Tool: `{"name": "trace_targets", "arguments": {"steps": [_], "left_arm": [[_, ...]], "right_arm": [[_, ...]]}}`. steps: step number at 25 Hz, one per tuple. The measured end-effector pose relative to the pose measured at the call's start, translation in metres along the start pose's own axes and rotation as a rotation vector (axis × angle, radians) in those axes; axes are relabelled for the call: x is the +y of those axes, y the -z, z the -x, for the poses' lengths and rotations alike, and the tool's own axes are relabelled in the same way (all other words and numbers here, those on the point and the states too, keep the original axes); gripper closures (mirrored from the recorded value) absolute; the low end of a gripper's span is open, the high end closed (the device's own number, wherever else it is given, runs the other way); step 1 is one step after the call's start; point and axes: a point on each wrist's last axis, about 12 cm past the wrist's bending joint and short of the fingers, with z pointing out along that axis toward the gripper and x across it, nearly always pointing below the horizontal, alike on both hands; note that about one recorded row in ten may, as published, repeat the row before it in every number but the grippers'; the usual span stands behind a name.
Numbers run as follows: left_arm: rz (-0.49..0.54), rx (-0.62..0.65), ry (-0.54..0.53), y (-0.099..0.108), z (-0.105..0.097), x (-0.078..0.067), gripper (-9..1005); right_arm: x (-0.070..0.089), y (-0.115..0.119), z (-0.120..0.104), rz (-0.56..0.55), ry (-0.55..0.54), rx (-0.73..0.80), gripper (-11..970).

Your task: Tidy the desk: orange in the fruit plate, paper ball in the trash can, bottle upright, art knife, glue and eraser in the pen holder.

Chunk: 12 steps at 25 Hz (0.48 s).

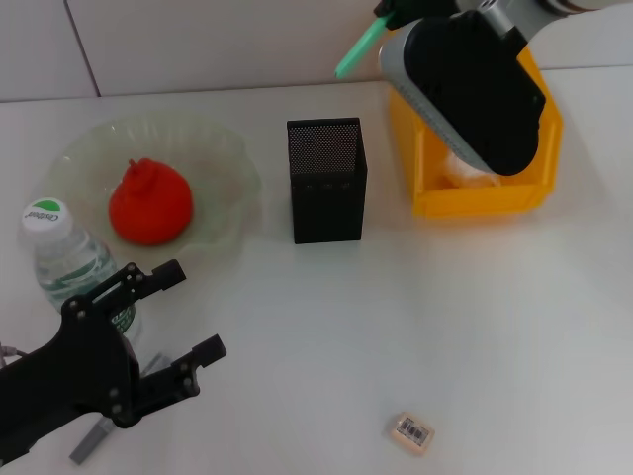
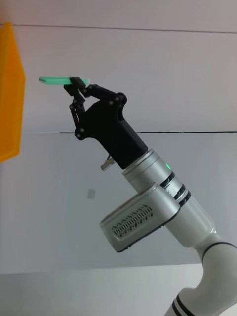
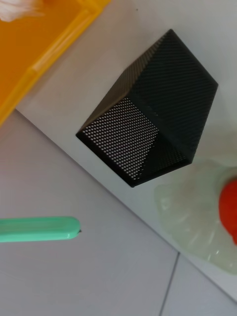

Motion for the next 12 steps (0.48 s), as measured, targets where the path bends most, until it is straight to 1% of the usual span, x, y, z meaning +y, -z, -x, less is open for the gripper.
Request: {"name": "trace_targets", "arguments": {"steps": [5, 12], "left_arm": [[-0.016, 0.004, 0.006, 0.001, 0.000, -0.002, 185], [-0.061, 0.021, 0.041, -0.002, -0.001, -0.005, 185]], "right_arm": [[-0.005, -0.005, 0.008, 0.005, 0.052, -0.015, 890], [-0.005, -0.012, 0.009, 0.022, 0.120, -0.020, 890]]}}
